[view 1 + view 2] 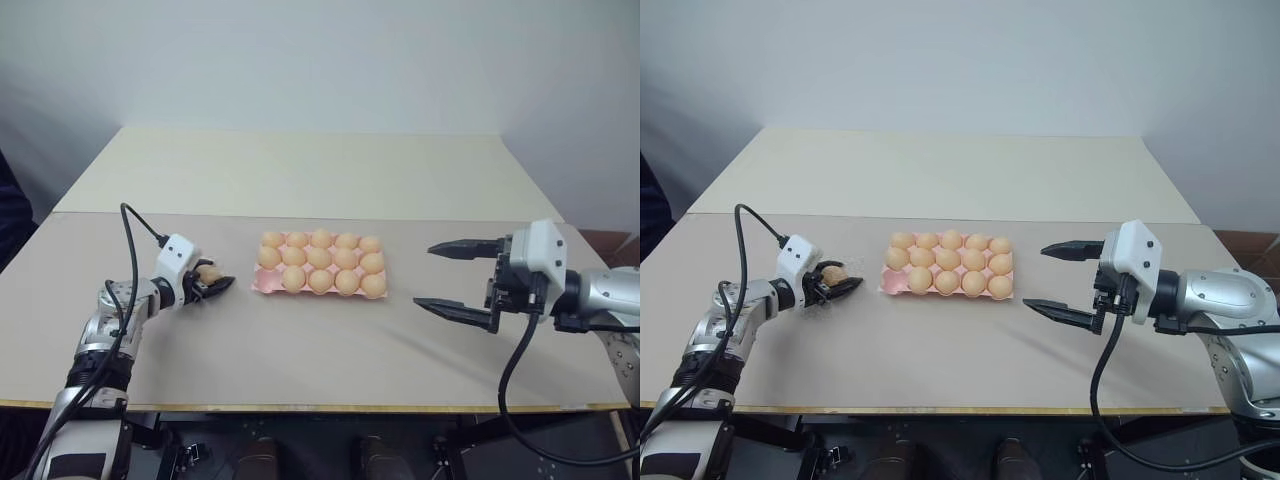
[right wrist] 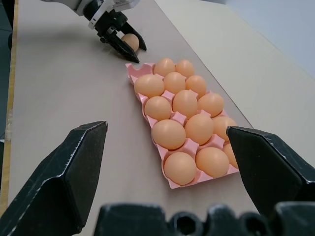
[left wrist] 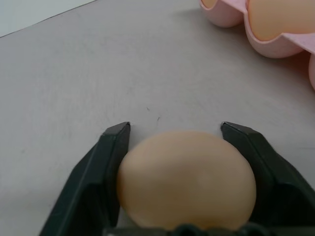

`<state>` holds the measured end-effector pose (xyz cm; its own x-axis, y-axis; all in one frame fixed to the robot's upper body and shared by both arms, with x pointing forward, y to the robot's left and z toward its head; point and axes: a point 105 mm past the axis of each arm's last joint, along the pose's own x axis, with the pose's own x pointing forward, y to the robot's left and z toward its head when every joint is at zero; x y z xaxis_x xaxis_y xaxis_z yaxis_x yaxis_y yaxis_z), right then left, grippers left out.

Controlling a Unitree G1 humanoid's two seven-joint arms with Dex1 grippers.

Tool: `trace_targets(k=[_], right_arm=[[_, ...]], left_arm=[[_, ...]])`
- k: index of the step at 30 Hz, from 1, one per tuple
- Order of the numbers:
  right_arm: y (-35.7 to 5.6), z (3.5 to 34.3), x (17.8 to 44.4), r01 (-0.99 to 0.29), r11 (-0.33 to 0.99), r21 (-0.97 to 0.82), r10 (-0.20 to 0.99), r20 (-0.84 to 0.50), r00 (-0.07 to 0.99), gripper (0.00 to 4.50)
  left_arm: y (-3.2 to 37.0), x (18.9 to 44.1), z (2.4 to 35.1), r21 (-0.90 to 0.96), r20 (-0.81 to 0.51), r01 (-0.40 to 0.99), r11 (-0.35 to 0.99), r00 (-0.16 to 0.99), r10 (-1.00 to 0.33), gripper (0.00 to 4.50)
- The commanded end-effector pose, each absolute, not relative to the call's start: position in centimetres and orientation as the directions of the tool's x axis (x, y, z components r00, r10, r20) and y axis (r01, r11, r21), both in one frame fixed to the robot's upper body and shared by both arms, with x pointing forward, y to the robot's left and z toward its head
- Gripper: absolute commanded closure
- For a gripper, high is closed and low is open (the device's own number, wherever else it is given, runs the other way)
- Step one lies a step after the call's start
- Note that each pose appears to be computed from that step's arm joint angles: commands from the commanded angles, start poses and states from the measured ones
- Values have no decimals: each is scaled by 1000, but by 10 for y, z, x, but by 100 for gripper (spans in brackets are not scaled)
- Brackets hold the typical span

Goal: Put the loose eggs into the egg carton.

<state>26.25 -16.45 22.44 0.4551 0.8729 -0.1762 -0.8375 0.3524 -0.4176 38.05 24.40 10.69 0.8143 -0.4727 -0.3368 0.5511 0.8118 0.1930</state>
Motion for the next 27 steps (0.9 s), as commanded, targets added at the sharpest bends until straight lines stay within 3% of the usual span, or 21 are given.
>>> trace_targets(k=[1,10,18,24,27], right_arm=[[-166,237,260,-807,363,-465,870,-141,473,0],[-166,235,261,-805,363,-470,870,-139,473,0],[-165,236,261,-796,372,-477,865,-133,484,0],[-165,237,260,-789,383,-481,860,-126,494,0],[-165,237,260,-789,384,-479,861,-122,494,0]], left_arm=[[249,378,122,235,-296,542,807,831,-471,199],[184,372,172,268,-118,692,670,714,-690,199],[148,374,156,262,-175,774,577,626,-760,199],[151,370,160,269,-178,786,556,608,-773,2],[160,368,174,303,-136,757,579,636,-760,2]])
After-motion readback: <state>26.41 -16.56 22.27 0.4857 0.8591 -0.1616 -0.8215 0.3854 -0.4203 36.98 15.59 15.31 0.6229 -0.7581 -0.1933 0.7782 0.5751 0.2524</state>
